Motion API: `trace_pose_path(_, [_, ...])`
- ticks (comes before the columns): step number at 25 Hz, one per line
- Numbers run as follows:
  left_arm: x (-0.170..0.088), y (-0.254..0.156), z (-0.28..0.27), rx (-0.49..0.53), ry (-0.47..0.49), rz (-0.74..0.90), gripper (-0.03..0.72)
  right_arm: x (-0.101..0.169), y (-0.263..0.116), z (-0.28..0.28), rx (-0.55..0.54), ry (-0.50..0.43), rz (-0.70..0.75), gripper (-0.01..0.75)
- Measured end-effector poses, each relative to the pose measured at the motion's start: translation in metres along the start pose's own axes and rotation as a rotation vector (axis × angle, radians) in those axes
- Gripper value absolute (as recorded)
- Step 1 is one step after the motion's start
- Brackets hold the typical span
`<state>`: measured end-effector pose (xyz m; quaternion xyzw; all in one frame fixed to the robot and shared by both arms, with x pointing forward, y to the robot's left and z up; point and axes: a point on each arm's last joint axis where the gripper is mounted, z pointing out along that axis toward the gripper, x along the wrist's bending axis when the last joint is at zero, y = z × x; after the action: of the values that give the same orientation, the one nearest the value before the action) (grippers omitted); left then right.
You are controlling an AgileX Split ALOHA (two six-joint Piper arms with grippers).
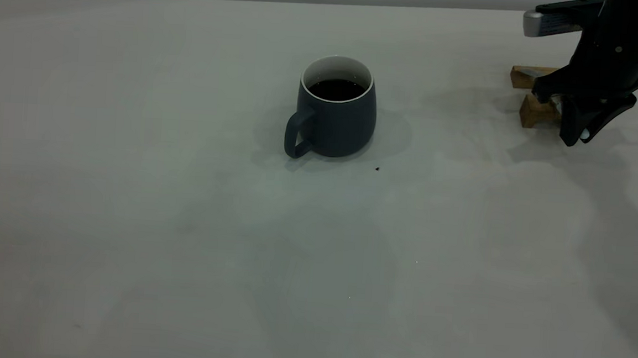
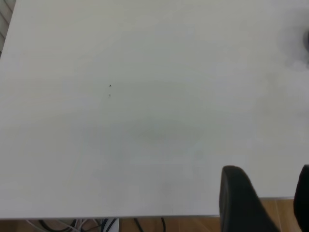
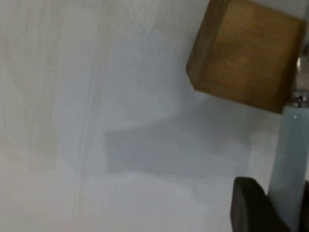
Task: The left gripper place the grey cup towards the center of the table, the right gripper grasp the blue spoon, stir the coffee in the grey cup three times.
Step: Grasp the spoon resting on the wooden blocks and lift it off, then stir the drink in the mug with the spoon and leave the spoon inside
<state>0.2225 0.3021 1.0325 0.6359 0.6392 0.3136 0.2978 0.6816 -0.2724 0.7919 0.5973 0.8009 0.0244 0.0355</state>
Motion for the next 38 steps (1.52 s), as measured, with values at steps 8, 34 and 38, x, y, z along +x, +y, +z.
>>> trace_pose_path(8, [0.0, 0.0, 0.0, 0.0, 0.0, 0.0, 0.355, 0.009, 0.018, -0.041, 0.087, 0.165, 0.109, 0.145])
trace_pose_path(34, [-0.001, 0.0, 0.0, 0.0, -0.006, -0.002, 0.355, 0.155, 0.068, -0.147, 0.398, 1.064, 1.019, 0.145])
trace_pose_path(38, [-0.001, 0.0, 0.0, 0.0, -0.006, -0.002, 0.355, 0.161, 0.067, -0.148, 0.528, 1.041, 1.2, 0.145])
